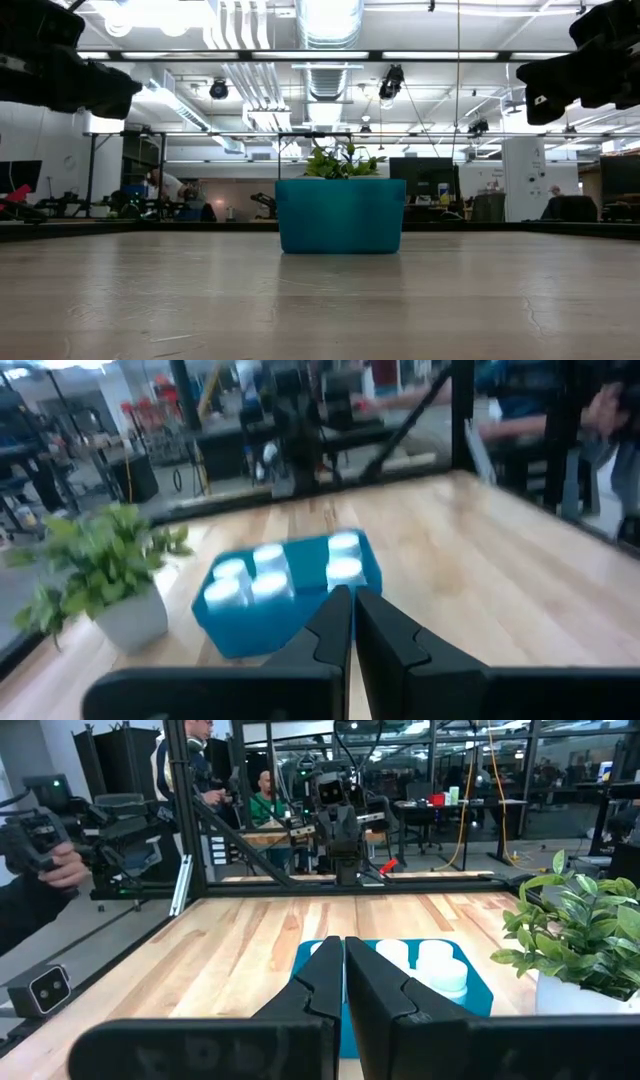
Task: Pick and place pill bottles into a basket
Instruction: Return to Home Position
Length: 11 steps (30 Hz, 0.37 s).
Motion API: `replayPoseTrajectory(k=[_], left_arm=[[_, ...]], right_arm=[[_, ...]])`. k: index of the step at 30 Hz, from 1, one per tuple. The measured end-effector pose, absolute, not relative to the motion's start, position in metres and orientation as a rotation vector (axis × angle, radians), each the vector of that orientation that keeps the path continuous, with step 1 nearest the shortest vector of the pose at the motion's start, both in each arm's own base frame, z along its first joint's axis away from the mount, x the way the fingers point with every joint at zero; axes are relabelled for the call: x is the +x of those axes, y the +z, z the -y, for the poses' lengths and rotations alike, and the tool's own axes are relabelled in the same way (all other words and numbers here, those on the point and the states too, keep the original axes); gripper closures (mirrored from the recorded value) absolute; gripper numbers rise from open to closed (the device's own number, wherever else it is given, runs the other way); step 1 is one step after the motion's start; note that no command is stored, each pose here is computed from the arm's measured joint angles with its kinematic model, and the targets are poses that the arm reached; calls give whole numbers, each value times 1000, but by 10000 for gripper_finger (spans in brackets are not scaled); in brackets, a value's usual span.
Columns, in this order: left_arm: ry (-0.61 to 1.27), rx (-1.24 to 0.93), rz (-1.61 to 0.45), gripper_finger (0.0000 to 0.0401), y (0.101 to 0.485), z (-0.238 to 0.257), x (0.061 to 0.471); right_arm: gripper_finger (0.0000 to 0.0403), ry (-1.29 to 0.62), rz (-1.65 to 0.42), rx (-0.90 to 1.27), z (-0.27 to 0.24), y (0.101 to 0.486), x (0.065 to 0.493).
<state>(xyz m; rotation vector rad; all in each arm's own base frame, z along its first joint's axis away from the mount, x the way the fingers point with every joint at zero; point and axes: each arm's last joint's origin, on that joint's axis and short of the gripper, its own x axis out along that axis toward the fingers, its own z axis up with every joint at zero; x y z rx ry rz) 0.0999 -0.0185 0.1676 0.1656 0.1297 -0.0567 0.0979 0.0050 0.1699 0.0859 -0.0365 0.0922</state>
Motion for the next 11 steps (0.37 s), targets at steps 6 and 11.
replayPoseTrajectory(k=[6,11], left_arm=[[-50,128,-34,401,178,19,101],[-60,124,-27,401,178,19,100]], right_arm=[[394,92,36,86,-5,170,98],[394,92,36,86,-5,170,98]])
